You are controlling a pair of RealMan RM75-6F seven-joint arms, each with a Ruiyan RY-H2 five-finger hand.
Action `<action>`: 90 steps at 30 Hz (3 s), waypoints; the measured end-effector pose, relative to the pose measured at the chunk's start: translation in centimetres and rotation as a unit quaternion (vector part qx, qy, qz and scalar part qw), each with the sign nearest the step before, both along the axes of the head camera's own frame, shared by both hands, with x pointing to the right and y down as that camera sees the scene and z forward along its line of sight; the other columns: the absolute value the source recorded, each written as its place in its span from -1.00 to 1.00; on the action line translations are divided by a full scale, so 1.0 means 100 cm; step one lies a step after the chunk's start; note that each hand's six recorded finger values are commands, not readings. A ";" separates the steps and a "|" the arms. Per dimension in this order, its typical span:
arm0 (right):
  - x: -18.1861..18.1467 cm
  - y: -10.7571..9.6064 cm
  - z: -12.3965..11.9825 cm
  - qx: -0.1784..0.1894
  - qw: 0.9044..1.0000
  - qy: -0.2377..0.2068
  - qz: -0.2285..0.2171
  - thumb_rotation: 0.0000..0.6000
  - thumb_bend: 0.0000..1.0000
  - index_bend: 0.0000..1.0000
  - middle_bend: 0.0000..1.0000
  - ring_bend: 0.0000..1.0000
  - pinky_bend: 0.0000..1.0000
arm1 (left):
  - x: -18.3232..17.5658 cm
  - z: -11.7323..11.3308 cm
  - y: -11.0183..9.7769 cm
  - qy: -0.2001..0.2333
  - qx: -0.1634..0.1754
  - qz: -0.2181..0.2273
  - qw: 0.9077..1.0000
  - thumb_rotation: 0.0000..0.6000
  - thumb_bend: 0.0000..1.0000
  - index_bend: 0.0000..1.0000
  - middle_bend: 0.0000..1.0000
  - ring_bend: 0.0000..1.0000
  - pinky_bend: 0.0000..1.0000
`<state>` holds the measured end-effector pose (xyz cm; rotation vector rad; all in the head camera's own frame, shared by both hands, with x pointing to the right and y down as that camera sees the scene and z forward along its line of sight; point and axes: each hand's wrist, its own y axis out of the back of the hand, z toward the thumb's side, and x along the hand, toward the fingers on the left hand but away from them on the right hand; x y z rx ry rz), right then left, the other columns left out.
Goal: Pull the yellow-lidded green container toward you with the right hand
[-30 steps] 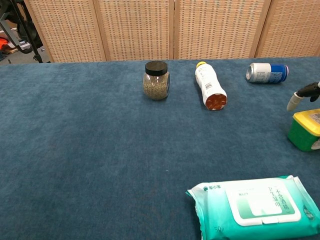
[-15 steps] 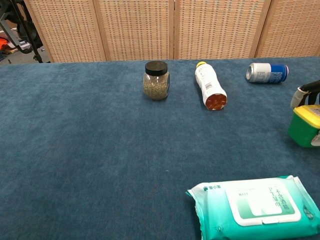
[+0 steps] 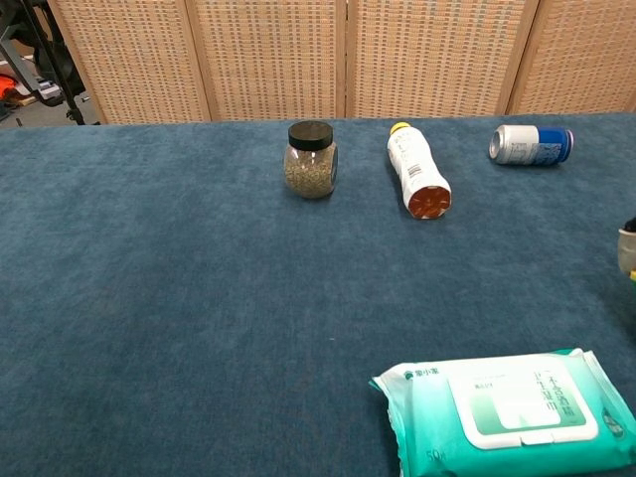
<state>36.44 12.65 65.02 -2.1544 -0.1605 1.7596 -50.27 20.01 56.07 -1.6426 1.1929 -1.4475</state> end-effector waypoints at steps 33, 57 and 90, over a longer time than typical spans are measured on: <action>0.010 -0.006 -0.025 0.184 0.979 -0.070 0.045 1.00 -1.00 -1.00 -1.00 -1.00 -1.00 | 0.003 -0.001 0.002 0.003 0.001 0.005 1.000 1.00 -1.00 -1.00 -1.00 -1.00 -1.00; 0.008 0.030 0.039 0.241 0.968 -0.073 0.019 1.00 -0.76 -0.26 -0.31 -0.43 -0.36 | 0.002 -0.002 0.002 0.003 0.002 0.003 1.000 1.00 -1.00 -1.00 -1.00 -1.00 -1.00; -0.003 -0.014 -0.011 0.034 0.995 -0.083 0.051 1.00 1.00 0.06 0.03 -0.08 -0.23 | 0.005 0.003 0.002 -0.001 -0.005 0.007 1.000 1.00 -1.00 -1.00 -1.00 -1.00 -1.00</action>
